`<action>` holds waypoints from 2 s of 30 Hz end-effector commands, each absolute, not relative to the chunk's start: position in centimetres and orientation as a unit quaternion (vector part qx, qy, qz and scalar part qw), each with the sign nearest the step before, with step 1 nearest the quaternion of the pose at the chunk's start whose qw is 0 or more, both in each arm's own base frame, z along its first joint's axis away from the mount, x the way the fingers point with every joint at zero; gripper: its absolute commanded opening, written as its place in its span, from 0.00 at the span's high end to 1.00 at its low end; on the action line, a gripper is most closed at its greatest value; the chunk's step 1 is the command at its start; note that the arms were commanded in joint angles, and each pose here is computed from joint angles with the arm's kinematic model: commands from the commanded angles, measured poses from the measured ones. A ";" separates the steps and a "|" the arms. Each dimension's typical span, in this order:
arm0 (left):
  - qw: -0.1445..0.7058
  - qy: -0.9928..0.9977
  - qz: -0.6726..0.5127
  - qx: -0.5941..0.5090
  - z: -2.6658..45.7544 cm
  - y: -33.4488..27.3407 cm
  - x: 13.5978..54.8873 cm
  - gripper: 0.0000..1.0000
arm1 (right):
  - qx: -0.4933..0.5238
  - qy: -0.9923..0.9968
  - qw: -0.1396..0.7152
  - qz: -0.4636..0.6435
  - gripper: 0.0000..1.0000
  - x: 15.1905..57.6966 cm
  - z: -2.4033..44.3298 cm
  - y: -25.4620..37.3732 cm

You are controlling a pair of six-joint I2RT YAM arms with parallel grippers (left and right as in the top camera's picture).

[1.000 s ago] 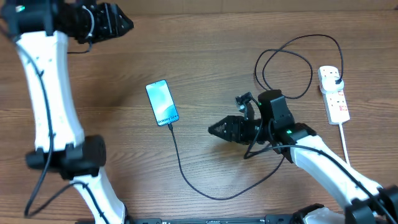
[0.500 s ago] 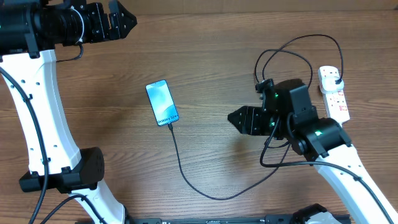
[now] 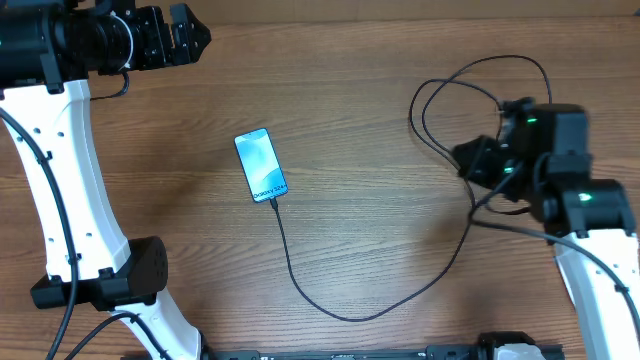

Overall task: Plug charger to phone and switch on socket
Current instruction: 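Raise the left arm away and move the right gripper toward the power strip, then position the right gripper over the white power strip's switch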

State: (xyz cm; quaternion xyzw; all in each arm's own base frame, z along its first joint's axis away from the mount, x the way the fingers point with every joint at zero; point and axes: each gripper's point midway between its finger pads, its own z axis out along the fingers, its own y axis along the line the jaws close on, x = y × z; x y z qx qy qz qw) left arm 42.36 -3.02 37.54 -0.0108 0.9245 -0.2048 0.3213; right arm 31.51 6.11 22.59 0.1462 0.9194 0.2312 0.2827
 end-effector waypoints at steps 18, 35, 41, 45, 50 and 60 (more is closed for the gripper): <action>0.324 0.925 -0.197 -0.006 37.6 -3.0 42.4 0.00 | 0.317 0.841 0.325 0.293 0.96 35.8 20.7 -10.3; 0.324 0.925 -0.197 -0.006 37.6 -3.0 42.4 0.00 | 0.433 0.730 0.342 0.402 0.96 37.8 14.7 -21.8; 0.324 0.925 -0.197 -0.006 37.6 -3.0 42.4 0.01 | 0.445 0.717 0.344 0.411 0.96 39.1 12.4 -23.2; 0.324 0.925 -0.197 -0.006 37.6 -3.0 42.4 0.01 | 0.450 0.711 0.345 0.415 0.96 39.9 11.0 -23.7; 0.324 0.925 -0.197 -0.006 37.6 -3.0 42.4 0.00 | 0.465 0.701 0.337 0.422 0.96 40.4 9.1 -24.3; 0.324 0.925 -0.197 -0.006 37.6 -3.0 42.4 0.00 | 0.474 0.702 0.305 0.434 0.96 41.1 5.2 -23.3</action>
